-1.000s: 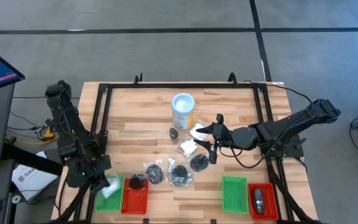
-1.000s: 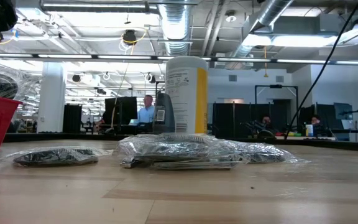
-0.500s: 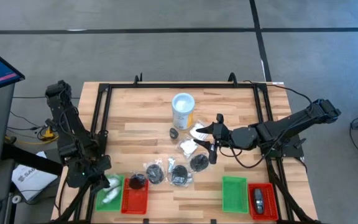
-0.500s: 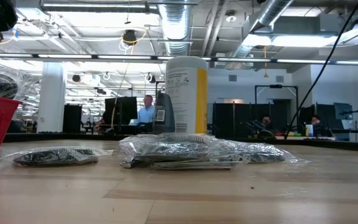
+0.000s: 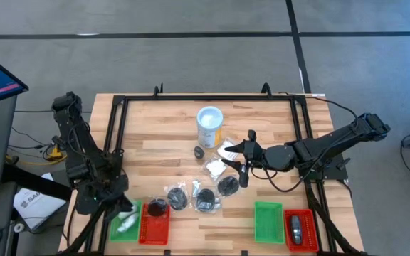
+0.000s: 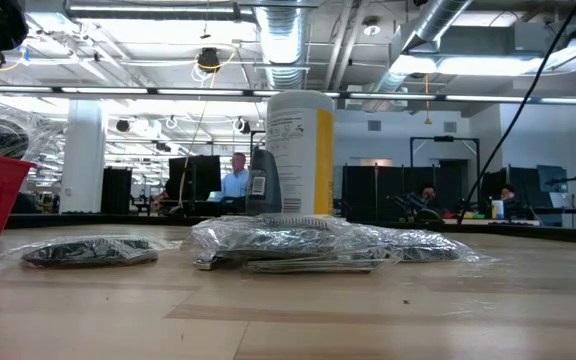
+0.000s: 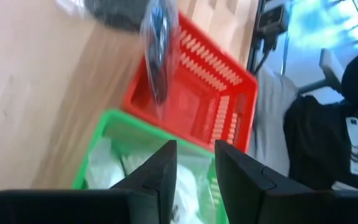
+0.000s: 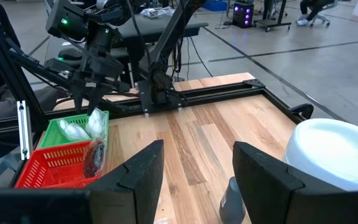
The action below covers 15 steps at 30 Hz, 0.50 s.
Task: Pick & Place Travel size toiletries
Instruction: Put the deodorant into the right red bin
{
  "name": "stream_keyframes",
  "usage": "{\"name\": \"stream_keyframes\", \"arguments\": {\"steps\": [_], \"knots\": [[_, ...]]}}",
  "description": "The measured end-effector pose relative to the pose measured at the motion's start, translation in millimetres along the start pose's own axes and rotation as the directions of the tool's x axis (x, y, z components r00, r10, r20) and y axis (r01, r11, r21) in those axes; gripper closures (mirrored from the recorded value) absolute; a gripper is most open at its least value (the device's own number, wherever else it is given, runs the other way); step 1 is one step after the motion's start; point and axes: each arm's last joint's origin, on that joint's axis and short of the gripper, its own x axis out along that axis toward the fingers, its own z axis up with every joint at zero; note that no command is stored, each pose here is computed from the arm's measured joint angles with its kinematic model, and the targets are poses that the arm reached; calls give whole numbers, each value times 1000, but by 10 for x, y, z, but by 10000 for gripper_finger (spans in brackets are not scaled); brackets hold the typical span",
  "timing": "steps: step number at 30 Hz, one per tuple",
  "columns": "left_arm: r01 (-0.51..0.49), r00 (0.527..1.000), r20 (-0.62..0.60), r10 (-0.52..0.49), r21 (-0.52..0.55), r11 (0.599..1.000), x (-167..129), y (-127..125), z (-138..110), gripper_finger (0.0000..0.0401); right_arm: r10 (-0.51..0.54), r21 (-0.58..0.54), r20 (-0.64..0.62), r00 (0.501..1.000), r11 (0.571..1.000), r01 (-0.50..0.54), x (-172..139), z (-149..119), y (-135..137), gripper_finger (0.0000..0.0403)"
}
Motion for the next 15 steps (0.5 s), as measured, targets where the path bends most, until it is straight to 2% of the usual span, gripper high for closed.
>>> {"name": "stream_keyframes", "arguments": {"steps": [4, 7, 12, 15], "knots": [[-7, 997, 79, 3, 58, 998, -1, 0, 23, 299, 0, 0, 0, 1000, 1000, 0, 0, 0, 0, 221], [-35, 983, 184, 11, 127, 991, 0, 3, 62, 299, 0, 0, 0, 1000, 1000, 0, 0, 0, 0, 221], [-149, 931, 360, 59, 227, 962, 31, 23, 197, 299, 0, 0, 0, 1000, 1000, 0, 0, 0, 0, 221], [-230, 898, 426, 107, 248, 941, 69, 48, 298, 299, 0, 0, 0, 1000, 1000, 0, 0, 0, 0, 221]]}}
